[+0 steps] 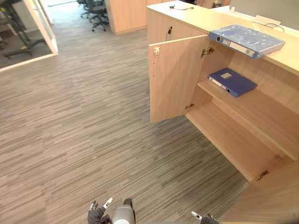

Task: Walk over to the cabinet, pick up the folder, carry it to the office cabinet, place the folder inside the office cabinet, then close the office cabinet door

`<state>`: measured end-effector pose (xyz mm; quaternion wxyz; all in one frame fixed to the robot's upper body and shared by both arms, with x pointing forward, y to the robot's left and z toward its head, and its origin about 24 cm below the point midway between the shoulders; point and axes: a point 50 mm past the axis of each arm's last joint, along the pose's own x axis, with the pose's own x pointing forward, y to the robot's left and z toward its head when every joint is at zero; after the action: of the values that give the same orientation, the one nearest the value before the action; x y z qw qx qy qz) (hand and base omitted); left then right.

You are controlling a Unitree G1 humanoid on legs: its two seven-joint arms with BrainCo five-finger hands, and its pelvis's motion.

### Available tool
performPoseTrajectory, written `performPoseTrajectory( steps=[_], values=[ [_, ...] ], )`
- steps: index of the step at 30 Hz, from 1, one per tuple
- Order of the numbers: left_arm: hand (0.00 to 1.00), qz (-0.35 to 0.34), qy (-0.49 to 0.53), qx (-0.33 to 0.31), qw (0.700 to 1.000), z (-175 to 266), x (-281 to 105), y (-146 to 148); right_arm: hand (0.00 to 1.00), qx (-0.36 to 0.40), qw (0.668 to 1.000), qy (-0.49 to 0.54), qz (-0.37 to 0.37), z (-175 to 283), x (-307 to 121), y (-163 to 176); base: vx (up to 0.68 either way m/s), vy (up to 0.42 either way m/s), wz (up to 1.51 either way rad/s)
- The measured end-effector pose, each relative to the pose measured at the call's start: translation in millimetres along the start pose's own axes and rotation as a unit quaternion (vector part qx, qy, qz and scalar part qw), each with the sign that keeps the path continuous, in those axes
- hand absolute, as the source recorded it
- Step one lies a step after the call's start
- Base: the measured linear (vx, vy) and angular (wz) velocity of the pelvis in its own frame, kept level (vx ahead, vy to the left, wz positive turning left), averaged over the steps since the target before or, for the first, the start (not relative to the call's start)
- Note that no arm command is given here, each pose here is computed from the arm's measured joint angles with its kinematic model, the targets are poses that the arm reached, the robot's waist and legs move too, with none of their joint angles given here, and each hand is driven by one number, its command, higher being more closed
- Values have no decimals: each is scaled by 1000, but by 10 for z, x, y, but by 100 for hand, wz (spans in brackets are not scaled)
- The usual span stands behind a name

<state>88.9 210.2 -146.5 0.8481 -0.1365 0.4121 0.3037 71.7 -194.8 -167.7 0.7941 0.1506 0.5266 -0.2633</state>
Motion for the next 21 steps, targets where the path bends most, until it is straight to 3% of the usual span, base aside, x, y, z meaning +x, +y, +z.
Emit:
performPoseTrajectory(
  steps=[11,16,21],
  values=[
    [0,3,19,59,998,-71,7,125,0,-9,999,-30,5,183,27,-22,210,270,-39],
    [0,-3,24,83,996,-73,30,108,0,-64,996,-50,41,303,32,187,-25,-98,-60],
    [0,-28,26,100,994,-74,35,-42,0,-67,996,-55,33,260,12,96,21,-222,-20]
  ],
)
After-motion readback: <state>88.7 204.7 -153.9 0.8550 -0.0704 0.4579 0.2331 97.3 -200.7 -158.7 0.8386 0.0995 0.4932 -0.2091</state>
